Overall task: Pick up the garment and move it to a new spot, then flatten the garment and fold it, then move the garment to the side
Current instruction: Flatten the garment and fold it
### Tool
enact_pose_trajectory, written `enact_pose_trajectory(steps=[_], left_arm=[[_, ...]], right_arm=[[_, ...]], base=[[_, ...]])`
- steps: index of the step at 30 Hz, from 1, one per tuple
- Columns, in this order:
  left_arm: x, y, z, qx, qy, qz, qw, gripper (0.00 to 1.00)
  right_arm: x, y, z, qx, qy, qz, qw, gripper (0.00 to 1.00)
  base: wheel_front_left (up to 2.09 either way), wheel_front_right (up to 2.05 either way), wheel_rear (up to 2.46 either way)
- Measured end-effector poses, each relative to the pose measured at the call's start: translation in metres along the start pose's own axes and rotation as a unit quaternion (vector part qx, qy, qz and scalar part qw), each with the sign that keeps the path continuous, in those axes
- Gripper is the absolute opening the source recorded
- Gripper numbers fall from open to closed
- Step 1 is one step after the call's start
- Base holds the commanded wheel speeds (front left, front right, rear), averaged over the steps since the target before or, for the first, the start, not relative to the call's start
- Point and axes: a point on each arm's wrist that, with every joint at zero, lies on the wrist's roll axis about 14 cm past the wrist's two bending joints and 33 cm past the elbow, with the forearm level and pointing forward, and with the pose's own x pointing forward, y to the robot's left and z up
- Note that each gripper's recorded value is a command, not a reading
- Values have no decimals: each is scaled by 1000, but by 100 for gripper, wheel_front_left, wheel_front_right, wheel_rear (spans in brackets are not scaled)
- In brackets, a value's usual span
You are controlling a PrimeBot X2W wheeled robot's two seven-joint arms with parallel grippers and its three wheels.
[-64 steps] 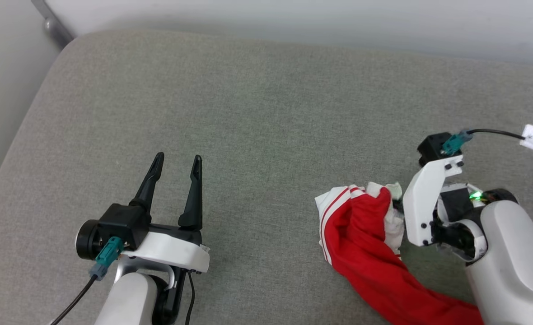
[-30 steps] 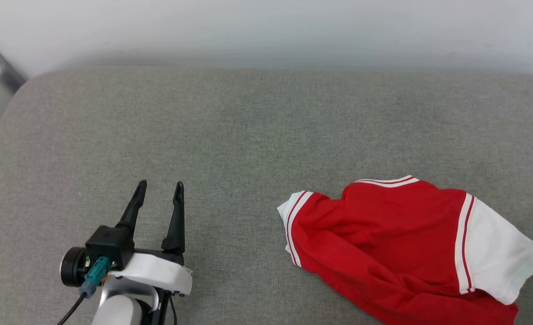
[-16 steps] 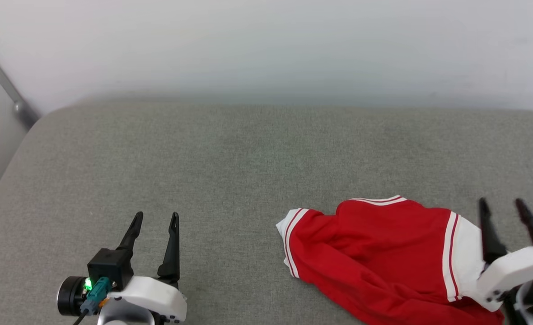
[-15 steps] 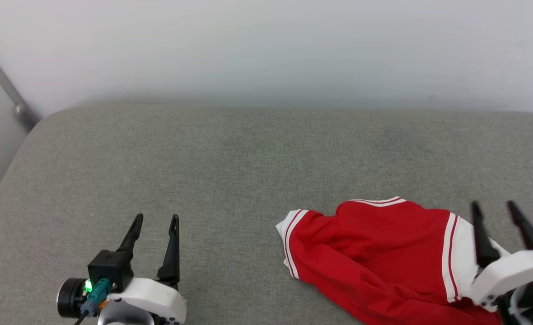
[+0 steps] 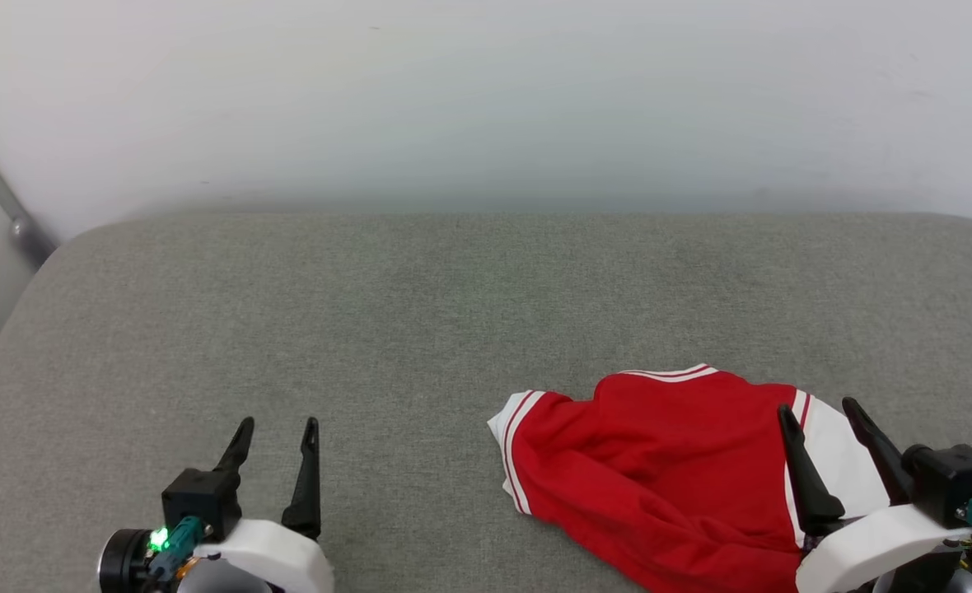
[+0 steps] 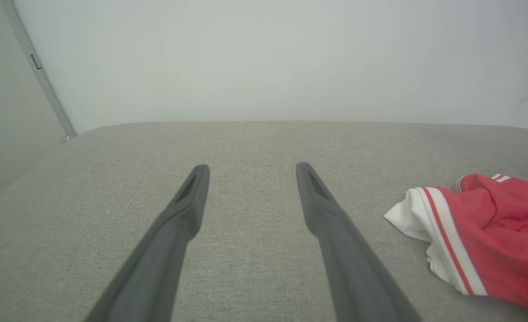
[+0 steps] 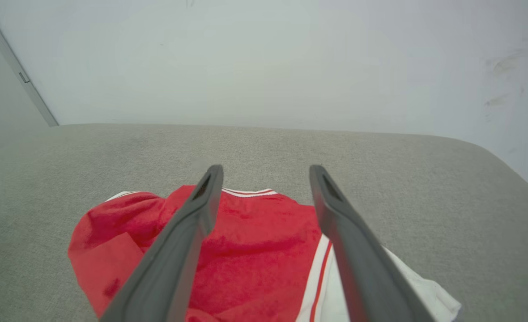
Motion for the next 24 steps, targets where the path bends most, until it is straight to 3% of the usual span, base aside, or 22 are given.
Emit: enact_pose_trajectory(steps=[6, 11, 15, 20, 24], left_arm=[[27, -50, -3, 0, 35, -95, 995, 100], [48, -96, -22, 23, 105, -189, 976, 100], [56, -126, -46, 51, 175, -248, 951, 100], [59, -139, -83, 104, 267, -291, 913, 100], [46, -149, -116, 130, 346, -328, 869, 100]], right_arm=[[-1, 3, 4, 8, -6, -1, 1000, 100], [1, 0, -7, 16, 14, -8, 1000, 100], [4, -5, -16, 21, 27, -17, 999, 100], [10, -10, -23, 23, 38, -26, 999, 100], [14, -18, -27, 23, 44, -37, 998, 100]], base=[[0, 0, 0], [0, 0, 0], [0, 0, 0], [0, 0, 0], [0, 0, 0]])
